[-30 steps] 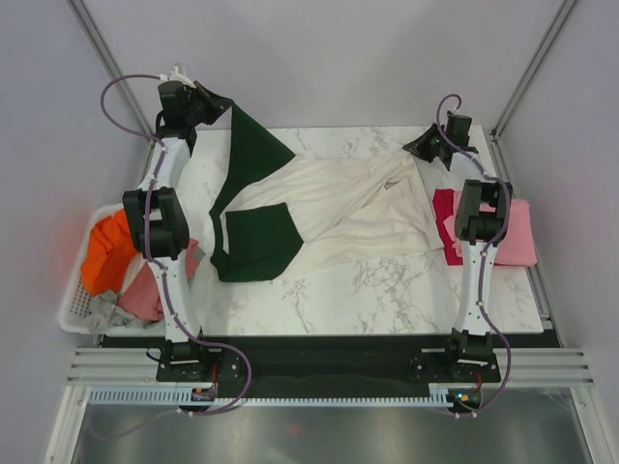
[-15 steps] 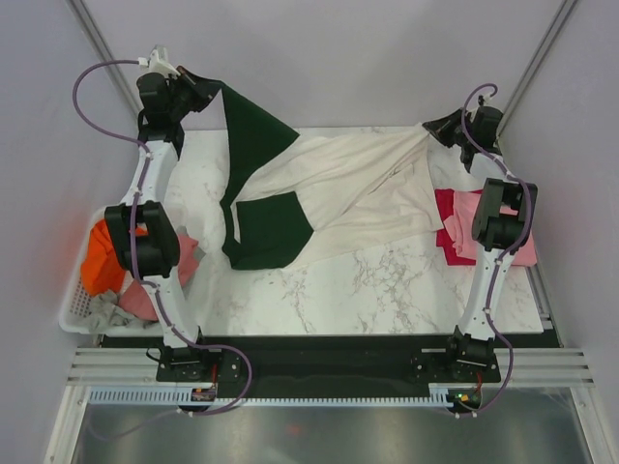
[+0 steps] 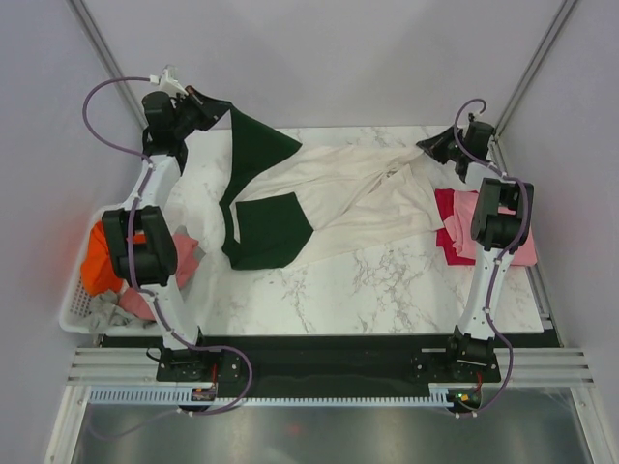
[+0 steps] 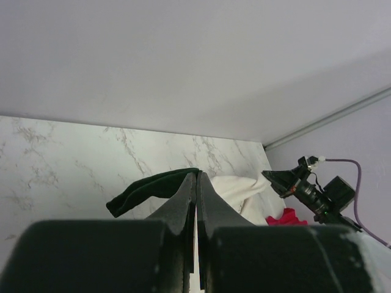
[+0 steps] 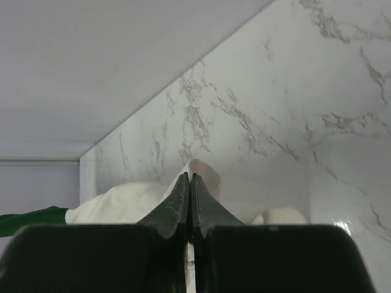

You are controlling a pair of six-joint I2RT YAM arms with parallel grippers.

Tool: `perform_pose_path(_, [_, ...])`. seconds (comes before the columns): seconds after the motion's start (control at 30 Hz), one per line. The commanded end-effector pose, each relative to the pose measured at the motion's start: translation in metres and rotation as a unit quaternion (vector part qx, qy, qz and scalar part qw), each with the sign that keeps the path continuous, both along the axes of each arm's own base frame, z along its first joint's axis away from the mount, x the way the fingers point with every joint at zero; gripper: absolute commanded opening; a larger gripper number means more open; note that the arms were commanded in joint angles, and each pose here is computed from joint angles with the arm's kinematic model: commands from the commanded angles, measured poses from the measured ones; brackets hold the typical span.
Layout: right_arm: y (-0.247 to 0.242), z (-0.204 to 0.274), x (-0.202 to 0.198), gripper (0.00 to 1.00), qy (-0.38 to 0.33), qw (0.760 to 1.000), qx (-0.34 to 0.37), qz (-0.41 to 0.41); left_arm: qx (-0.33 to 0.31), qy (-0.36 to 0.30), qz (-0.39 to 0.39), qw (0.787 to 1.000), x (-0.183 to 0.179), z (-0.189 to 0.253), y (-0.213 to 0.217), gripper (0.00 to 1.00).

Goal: Fold and stack the t-shirts
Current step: Fold the tshirt

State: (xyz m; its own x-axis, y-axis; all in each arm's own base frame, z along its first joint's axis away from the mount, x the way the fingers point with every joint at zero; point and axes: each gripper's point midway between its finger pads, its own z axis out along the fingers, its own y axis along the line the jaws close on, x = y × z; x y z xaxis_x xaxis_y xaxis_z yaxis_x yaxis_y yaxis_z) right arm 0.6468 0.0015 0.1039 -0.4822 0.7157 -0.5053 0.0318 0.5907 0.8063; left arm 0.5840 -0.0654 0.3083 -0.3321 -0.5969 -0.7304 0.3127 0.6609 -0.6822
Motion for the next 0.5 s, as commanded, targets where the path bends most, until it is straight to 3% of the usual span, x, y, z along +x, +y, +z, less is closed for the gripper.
perform_pose_path(0.0, [0.000,0.016,-0.010,0.06,-0.019,1.000,-0.016,0.005,0.035,-0.098,-0.023,0.994,-0.033,0.063,-0.011,0.02])
perform_pose_path(0.23, [-0.004,0.019,-0.027,0.05,-0.008,1.000,-0.017,-0.002,0.081,-0.087,-0.026,0.993,-0.075,0.059,-0.023,0.02])
perform_pose_path(0.43, [-0.005,0.020,-0.036,0.09,-0.002,1.000,-0.017,-0.009,0.110,-0.042,-0.008,0.993,-0.117,0.005,-0.049,0.02])
perform_pose_path(0.47, [-0.008,0.016,-0.037,0.09,0.004,1.000,-0.017,-0.014,0.113,-0.017,-0.007,0.993,-0.125,-0.021,-0.050,0.02])
